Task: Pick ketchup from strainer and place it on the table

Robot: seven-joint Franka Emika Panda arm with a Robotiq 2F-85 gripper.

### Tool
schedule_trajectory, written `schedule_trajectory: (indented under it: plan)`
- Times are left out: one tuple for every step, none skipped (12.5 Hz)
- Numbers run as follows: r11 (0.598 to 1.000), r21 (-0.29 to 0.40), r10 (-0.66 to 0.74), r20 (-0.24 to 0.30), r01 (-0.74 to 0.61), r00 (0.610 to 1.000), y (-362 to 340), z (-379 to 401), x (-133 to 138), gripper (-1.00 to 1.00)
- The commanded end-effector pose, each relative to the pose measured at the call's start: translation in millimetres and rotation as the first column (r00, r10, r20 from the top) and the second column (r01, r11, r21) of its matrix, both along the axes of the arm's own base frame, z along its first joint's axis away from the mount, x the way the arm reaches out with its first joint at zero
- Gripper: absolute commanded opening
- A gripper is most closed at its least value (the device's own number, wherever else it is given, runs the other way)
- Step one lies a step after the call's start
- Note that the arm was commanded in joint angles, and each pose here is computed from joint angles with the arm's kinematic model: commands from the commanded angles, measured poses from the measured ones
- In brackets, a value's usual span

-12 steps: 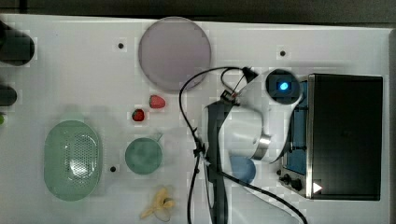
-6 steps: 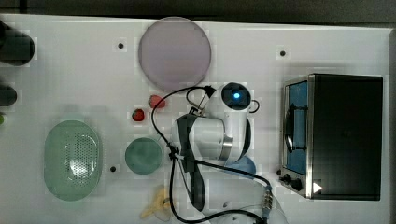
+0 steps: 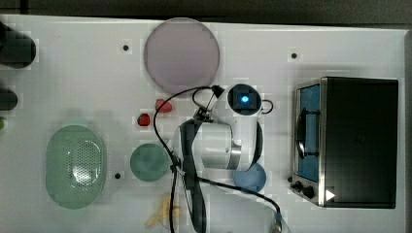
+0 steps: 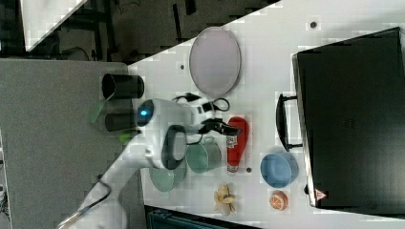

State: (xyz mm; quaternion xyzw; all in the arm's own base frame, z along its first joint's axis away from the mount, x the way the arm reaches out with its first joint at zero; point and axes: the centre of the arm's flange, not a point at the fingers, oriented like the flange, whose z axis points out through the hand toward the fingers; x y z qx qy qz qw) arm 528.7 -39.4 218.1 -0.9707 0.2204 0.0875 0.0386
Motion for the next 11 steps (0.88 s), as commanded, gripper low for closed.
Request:
schedule_trajectory:
  plan:
    - [0.992,-0.067,-0.096,0.166,0.109,0.981,-12,135,41,1.0]
    - [0.985,-0.08,-0.137,0.159,0.151,0.978,-13,166,44,1.0]
    - [0.977,-0.091,-0.177,0.151,0.192,0.973,-13,196,44,1.0]
    - [0.968,-0.1,-0.212,0.152,0.229,0.965,-13,224,45,1.0]
    - [0.959,-0.104,-0.246,0.17,0.265,0.954,-13,253,47,1.0]
    - [0.948,-0.105,-0.279,0.187,0.301,0.942,-12,279,48,1.0]
    - [0.938,-0.108,-0.307,0.182,0.329,0.934,-11,298,47,1.0]
    - [0.928,-0.094,-0.337,0.197,0.36,0.921,-7,315,49,1.0]
    - [0.918,-0.091,-0.362,0.2,0.385,0.911,-3,328,50,1.0]
    - [0.914,-0.099,-0.373,0.177,0.393,0.911,-1,335,47,1.0]
    - [0.916,-0.106,-0.368,0.157,0.386,0.916,2,341,45,1.0]
